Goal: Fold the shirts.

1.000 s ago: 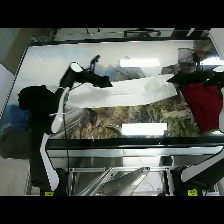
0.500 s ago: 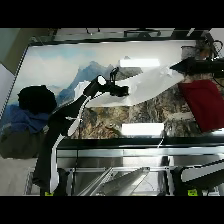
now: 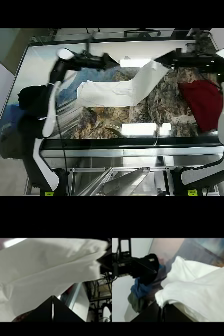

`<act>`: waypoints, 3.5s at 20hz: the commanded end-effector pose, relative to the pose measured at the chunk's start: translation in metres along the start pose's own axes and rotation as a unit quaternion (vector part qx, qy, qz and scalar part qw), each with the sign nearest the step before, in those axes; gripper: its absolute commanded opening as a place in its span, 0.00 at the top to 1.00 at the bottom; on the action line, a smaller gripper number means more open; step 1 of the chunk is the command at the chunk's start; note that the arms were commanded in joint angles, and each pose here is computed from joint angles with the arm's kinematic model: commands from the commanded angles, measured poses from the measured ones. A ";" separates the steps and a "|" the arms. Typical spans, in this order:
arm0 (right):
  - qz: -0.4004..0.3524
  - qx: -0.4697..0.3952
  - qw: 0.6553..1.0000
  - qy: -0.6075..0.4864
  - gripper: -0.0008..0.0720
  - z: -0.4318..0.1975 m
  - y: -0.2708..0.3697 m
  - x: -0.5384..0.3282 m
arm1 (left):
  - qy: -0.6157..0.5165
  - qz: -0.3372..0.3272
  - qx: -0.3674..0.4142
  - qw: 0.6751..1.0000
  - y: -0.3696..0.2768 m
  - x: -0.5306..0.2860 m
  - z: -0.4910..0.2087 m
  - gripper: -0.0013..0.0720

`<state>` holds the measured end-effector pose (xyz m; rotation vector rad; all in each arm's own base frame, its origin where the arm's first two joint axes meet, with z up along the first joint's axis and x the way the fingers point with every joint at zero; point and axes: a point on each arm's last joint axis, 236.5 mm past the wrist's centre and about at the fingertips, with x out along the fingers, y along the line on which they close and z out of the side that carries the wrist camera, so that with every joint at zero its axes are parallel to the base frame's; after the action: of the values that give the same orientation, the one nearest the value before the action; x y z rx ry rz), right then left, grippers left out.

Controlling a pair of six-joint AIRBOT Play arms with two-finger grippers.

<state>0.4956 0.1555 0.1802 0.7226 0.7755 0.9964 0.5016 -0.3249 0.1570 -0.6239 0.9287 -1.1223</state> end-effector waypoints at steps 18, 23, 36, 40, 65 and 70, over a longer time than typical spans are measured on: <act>0.003 -0.103 0.995 0.002 0.50 -0.122 0.039 0.311 | -0.096 0.060 0.024 0.993 0.004 -0.223 -0.010 0.96; -0.108 -0.030 0.992 0.048 0.48 -0.047 -0.022 0.161 | -0.082 0.052 0.024 0.995 0.001 -0.220 -0.016 0.96; -0.200 0.169 0.948 0.180 0.10 -0.144 -0.196 0.133 | -0.051 0.036 0.038 0.997 -0.015 -0.185 -0.023 0.96; -0.170 0.175 0.951 0.189 0.11 -0.165 -0.191 0.168 | -0.052 0.036 0.037 0.997 -0.014 -0.186 -0.023 0.96; -0.317 0.032 0.944 -0.081 0.97 -0.046 -0.002 -0.195 | 0.031 -0.010 0.025 0.999 -0.041 -0.160 -0.060 0.96; -0.329 0.032 0.927 -0.178 0.97 0.020 -0.061 -0.214 | 0.030 -0.011 0.030 0.999 -0.045 -0.150 -0.058 0.96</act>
<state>0.4292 -0.0329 0.1855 0.5824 0.7810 0.2840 0.4067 -0.1919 0.2101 -0.5570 0.9443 -1.1898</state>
